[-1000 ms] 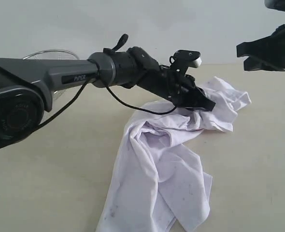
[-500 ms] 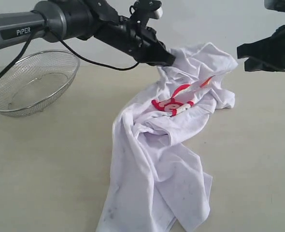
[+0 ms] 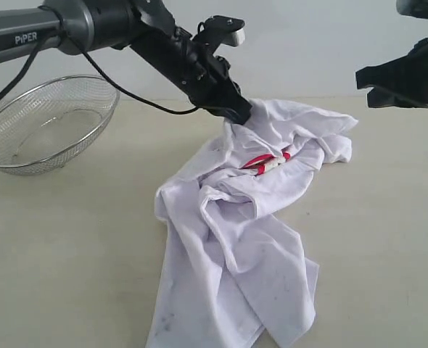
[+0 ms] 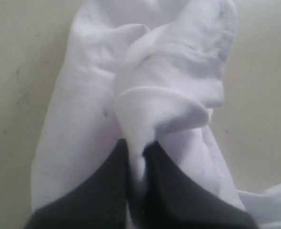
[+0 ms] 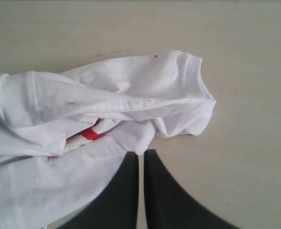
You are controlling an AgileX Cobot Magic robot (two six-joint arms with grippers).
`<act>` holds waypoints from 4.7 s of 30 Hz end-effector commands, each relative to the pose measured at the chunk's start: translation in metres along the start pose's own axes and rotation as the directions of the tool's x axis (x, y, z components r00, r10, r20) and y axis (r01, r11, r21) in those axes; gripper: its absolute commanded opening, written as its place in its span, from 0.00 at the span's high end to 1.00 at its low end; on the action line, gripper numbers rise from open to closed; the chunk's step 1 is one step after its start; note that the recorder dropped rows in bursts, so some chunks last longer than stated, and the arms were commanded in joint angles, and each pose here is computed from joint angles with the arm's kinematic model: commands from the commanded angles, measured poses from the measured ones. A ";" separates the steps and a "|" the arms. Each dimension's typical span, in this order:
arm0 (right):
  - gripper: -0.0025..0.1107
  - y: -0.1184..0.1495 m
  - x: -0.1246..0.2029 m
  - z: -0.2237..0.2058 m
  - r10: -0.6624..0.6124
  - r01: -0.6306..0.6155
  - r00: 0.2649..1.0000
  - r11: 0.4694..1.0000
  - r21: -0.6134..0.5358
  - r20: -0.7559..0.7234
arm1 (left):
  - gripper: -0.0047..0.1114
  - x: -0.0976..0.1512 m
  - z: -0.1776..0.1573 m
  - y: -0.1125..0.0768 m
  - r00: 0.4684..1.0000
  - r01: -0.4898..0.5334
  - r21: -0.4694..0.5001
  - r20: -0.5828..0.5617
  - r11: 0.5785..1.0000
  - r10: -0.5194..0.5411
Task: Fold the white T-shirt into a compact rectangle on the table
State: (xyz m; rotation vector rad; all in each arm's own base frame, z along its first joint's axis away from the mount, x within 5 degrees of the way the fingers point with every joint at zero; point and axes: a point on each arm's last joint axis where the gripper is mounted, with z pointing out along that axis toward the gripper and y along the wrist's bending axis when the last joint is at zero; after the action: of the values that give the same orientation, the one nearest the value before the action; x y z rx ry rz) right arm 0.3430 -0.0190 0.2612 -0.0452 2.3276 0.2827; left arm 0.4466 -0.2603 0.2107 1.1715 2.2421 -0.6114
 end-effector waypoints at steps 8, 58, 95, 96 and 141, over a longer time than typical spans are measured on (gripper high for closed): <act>0.98 -0.001 -0.001 -0.003 -0.016 0.016 1.000 1.000 0.011 0.009 | 0.92 -0.009 -0.040 -0.023 0.997 0.018 0.095 -0.074 0.995 -0.011; 0.98 0.038 0.011 0.001 -0.129 0.107 0.986 0.975 -0.194 -0.104 | 0.35 0.081 -0.045 0.168 0.787 0.597 -0.211 0.343 0.774 -0.514; 0.98 0.149 0.119 0.023 -0.449 0.323 0.854 0.854 -0.407 -0.264 | 0.92 0.204 -0.033 -0.137 0.884 0.468 -0.034 -0.011 0.883 -0.468; 0.98 0.150 0.119 0.023 -0.438 0.312 0.858 0.860 -0.404 -0.269 | 0.92 0.207 -0.031 -0.138 0.878 0.477 -0.029 -0.024 0.878 -0.478; 0.98 0.195 0.162 0.047 -0.439 0.246 0.805 0.859 -0.449 -0.399 | 0.92 0.288 -0.085 -0.125 0.834 0.481 -0.468 -0.016 0.741 -0.551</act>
State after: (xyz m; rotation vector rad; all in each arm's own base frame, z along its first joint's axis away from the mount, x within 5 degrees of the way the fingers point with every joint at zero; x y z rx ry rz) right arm 0.2412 0.1851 0.1499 -0.8170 2.6778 0.5855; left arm 0.1805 -0.1109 0.1069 0.4103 2.6910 -0.2784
